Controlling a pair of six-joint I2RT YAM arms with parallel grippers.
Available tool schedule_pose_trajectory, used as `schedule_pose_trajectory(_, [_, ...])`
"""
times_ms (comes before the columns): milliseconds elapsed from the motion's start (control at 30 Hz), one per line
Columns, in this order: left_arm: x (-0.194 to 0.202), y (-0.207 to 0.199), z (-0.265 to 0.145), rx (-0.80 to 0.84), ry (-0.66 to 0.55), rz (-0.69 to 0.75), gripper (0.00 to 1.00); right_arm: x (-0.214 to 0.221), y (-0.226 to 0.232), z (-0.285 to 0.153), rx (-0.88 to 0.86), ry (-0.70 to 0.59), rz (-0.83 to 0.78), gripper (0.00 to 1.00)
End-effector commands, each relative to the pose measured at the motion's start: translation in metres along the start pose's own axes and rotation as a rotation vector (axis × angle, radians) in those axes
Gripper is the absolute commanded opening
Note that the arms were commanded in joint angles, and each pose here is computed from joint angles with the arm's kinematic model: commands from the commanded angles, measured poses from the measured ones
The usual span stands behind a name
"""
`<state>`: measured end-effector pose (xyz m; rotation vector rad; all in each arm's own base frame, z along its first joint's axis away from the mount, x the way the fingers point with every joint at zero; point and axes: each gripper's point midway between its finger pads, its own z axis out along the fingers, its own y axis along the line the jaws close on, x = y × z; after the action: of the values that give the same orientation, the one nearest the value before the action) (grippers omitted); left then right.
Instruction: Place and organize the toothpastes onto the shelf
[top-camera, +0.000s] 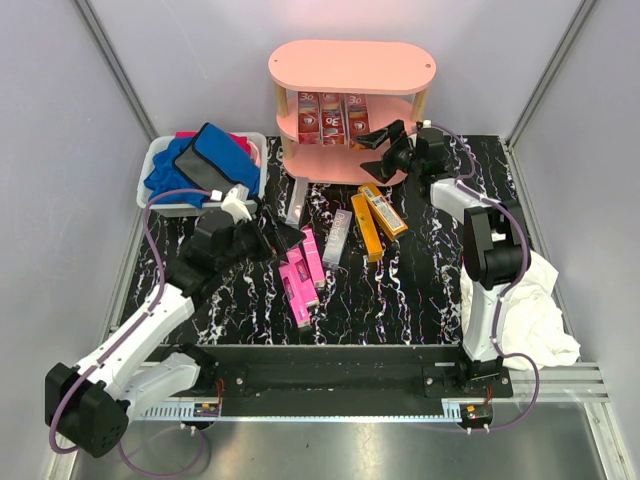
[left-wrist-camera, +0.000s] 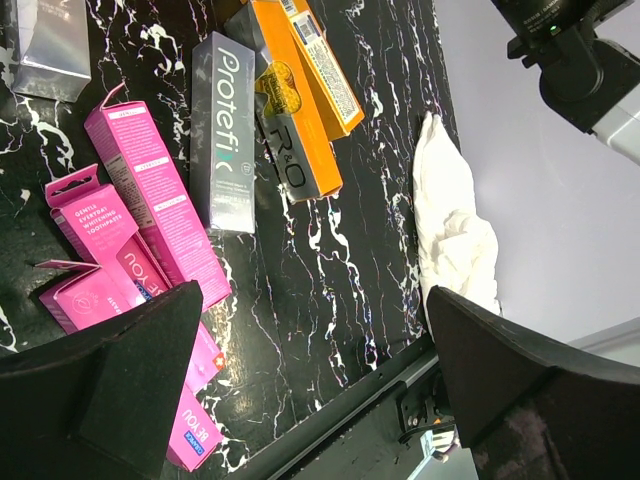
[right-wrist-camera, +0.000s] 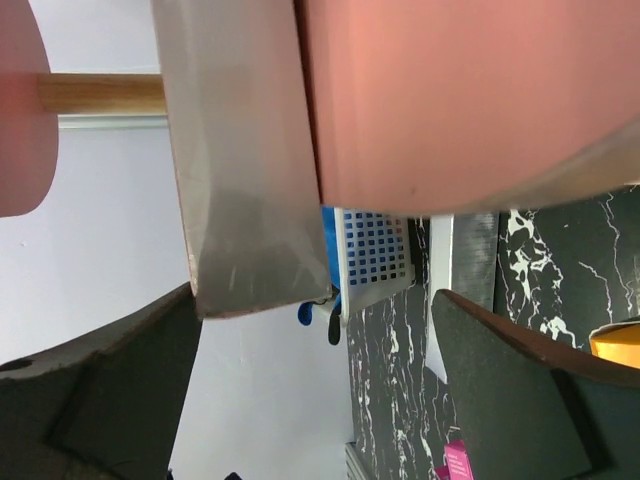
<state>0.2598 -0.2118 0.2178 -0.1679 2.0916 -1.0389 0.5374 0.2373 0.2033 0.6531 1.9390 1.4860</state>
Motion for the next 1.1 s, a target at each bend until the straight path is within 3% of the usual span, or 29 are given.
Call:
schedule_pose_trajectory(0, [-0.007,-0.013,-0.004,0.063,-0.028,0.003,0.99,0.001,0.045,-0.020,-0.070,-0.026,-0.067,1.00])
schedule_pose_trajectory(367, [-0.004,-0.009,-0.006,0.056,-0.033,0.005,0.99,0.013,0.067,-0.041,-0.131,-0.015,-0.094,1.00])
schedule_pose_trajectory(500, [0.001,-0.003,-0.004,0.040,-0.015,0.014,0.99,0.023,0.055,-0.059,-0.094,-0.028,-0.107,1.00])
schedule_pose_trajectory(867, [0.010,0.023,0.000,-0.090,0.059,0.086,0.99,0.058,0.033,-0.141,0.047,-0.102,-0.219,1.00])
schedule_pose_trajectory(1067, [0.029,0.048,0.000,-0.193,0.157,0.112,0.99,0.078,0.013,-0.196,0.154,-0.161,-0.265,1.00])
